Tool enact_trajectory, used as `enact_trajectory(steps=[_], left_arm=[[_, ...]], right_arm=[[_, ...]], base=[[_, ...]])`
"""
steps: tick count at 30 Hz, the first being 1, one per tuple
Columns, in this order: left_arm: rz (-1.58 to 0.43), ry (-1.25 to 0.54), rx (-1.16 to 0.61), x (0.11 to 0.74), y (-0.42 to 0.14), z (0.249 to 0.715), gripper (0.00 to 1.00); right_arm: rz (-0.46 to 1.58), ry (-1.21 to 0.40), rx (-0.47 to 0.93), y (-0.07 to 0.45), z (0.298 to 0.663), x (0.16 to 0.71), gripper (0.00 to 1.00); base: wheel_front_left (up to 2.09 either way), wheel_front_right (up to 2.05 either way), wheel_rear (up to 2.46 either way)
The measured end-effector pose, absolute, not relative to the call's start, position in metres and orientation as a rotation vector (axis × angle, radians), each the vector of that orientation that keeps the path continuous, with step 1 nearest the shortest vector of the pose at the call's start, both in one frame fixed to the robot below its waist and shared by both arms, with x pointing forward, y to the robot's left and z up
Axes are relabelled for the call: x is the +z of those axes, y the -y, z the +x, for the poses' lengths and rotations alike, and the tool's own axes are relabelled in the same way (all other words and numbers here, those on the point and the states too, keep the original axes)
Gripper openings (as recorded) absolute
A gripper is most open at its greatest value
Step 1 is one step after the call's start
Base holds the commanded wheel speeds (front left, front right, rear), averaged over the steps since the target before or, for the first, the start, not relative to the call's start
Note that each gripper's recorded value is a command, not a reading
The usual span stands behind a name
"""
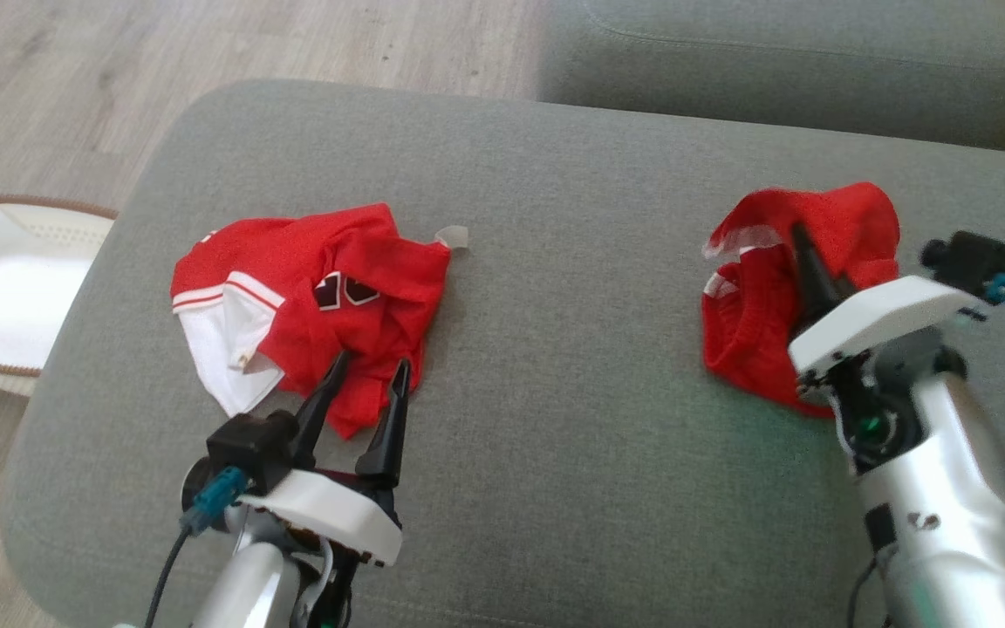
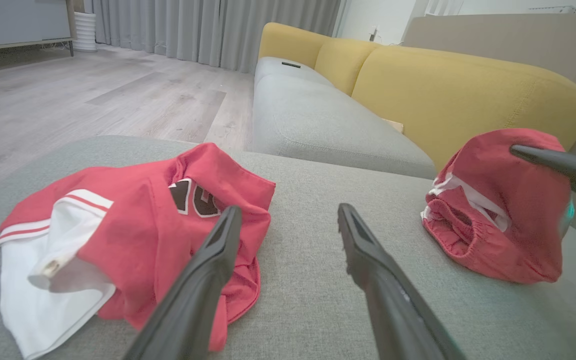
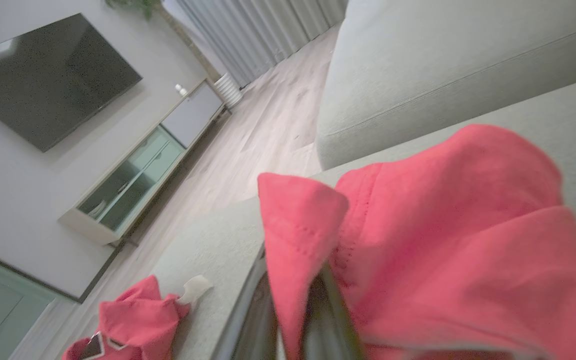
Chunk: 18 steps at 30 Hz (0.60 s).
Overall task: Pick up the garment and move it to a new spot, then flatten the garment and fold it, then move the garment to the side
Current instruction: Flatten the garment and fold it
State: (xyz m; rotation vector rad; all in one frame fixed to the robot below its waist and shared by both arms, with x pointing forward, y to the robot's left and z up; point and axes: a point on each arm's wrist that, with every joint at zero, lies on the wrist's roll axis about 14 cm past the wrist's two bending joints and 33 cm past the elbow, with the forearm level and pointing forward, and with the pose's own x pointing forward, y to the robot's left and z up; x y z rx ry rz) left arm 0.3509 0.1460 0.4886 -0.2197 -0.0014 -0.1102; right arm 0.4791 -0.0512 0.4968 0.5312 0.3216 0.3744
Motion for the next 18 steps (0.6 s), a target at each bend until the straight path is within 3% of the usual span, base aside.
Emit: enact_trajectory(steps=[15,16,17,18], left_arm=[[-0.223,-0.030,-0.092,0.478,-0.152,0.353,1.00],[-0.224,-0.032,-0.094,0.478,-0.151,0.354,1.00],[-0.224,-0.033,-0.096,0.477,-0.150,0.355,1.00],[-0.223,-0.034,-0.096,0.477,-0.149,0.355,1.00]], right_arm=[[0.407,-0.584,0.494,0.008,0.433,0.415,0.02],[0.389,-0.605,0.496,0.008,0.429,0.409,0.63],[0.369,-0.631,0.497,0.008,0.424,0.402,1.00],[0.347,-0.656,0.501,0.009,0.419,0.395,1.00]], base=[[0.00,0.00,0.00],[0.00,0.00,0.00],[0.00,0.00,0.00],[0.00,0.00,0.00]])
